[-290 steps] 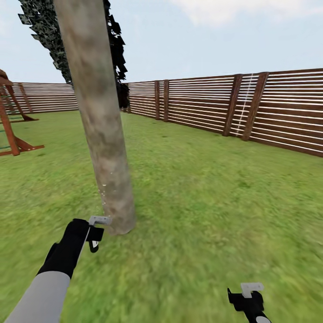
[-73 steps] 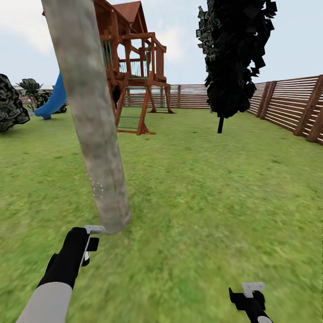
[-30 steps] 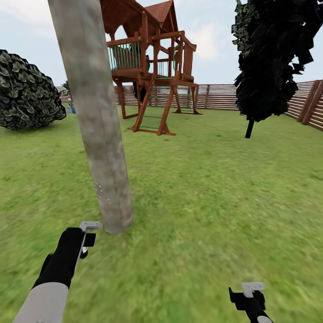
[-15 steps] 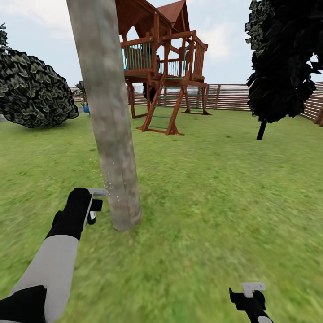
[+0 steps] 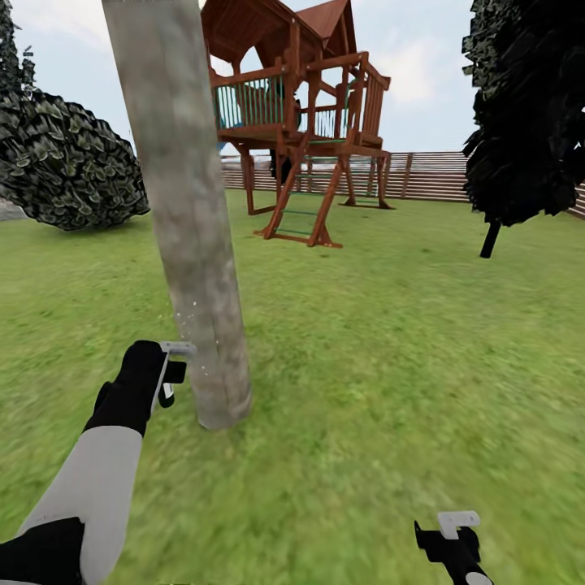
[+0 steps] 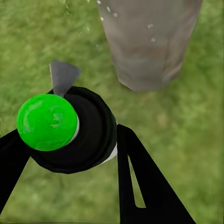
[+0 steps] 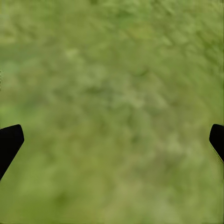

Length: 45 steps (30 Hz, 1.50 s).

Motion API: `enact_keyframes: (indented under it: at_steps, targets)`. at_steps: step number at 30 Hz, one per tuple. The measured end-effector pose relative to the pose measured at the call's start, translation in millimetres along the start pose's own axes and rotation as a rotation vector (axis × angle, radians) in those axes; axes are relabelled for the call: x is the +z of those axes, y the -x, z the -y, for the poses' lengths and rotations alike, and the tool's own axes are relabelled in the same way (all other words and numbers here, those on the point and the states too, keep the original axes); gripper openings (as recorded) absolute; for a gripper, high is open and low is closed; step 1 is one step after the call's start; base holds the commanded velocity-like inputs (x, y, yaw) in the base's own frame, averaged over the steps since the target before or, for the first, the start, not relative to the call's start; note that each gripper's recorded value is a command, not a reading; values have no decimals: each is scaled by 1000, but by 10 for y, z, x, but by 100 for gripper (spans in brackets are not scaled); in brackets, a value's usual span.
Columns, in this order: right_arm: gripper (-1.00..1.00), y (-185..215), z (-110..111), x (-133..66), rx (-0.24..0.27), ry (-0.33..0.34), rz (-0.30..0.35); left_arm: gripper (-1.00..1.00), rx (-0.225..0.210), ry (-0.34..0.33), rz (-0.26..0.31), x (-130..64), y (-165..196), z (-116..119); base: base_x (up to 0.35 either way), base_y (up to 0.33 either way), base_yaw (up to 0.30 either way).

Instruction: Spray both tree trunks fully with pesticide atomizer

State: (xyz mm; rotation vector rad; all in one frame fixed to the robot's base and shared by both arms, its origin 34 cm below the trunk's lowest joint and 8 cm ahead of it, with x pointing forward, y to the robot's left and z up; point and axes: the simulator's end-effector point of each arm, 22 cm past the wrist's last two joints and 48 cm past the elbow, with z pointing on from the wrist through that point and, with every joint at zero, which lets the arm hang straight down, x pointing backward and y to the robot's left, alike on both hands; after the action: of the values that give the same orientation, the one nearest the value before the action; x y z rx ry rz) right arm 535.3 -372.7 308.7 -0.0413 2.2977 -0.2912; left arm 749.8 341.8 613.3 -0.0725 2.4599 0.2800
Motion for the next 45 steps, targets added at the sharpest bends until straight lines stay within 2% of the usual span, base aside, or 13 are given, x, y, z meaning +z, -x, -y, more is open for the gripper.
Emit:
enact_keyframes:
  at_steps: [10,18,23,29,35,38,45]
  targets:
    - [100,-1,0,0,0,0,0,-100,4,-1,0,0,0,17,10,-271,98]
    - [100,0,0,-1,0,0,0,-100,2,-1,-1,0,-5,14,149,-257,10]
    - [100,2,-12,-2,1,2,0,-100,-5,2,-4,10,-24,-26,183,-235,209]
    - [100,-3,-29,-3,2,4,-1,-100,7,3,-65,159,-421,-15,184,-235,275]
    - [100,-2,-28,-3,2,4,-1,-100,12,1,-74,180,-482,14,200,-229,263]
    - [100,0,-24,-2,1,3,0,-100,17,1,-98,233,-658,25,47,-252,54]
    - [100,-2,11,1,-1,-1,0,-100,19,0,-113,264,-771,35,-69,-261,4]
